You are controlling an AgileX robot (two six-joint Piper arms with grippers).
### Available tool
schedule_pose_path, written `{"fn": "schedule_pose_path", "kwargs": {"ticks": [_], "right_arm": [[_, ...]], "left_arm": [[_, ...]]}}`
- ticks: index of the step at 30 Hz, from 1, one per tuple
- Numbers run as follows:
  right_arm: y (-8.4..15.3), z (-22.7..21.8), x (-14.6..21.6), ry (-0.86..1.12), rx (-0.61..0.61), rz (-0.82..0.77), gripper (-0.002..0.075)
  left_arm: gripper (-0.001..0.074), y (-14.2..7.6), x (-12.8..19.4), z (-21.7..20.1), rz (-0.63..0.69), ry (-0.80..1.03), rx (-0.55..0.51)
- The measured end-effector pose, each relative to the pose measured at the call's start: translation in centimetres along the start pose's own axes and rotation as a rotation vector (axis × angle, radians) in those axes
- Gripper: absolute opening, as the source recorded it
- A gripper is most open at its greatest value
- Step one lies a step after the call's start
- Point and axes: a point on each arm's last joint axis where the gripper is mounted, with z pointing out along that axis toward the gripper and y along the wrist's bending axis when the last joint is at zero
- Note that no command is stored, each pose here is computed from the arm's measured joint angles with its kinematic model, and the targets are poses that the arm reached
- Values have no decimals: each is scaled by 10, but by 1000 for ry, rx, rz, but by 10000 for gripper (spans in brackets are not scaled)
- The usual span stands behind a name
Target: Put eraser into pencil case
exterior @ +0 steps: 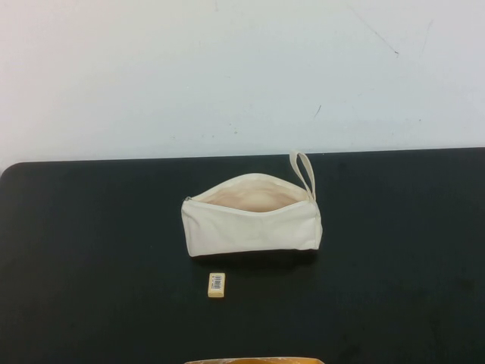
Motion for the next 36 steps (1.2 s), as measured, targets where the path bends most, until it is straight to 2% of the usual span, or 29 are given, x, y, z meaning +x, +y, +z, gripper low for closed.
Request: {"fn": "schedule_pose_path", "kwargs": {"ticks": [4, 7, 13, 16, 18, 20, 27, 31, 36], "right_arm": [[0, 0, 0, 0, 0, 0, -1], [0, 0, 0, 0, 0, 0, -1], [0, 0, 0, 0, 0, 0, -1], [0, 0, 0, 0, 0, 0, -1], [0, 0, 0, 0, 0, 0, -1], [0, 0, 0, 0, 0, 0, -1], [0, 0, 0, 0, 0, 0, -1], [0, 0, 0, 2, 0, 0, -1], [0, 0, 0, 2, 0, 0, -1]], "left_arm": [[-1, 3, -3, 0, -81, -36, -27], [-1, 2, -11, 6, -89, 68, -29], [-1, -2, -87, 26, -98, 222, -21], [-1, -3, -106, 41, -92, 335, -23], [-1, -4, -106, 50, -92, 444, -27], [-1, -3, -95, 59, -91, 557, -33], [-1, -5, -16, 78, -144, 1071, -43], [-1, -12, 19, 92, -190, 1359, 21], [-1, -22, 50, 121, -267, 1597, 123]]}}
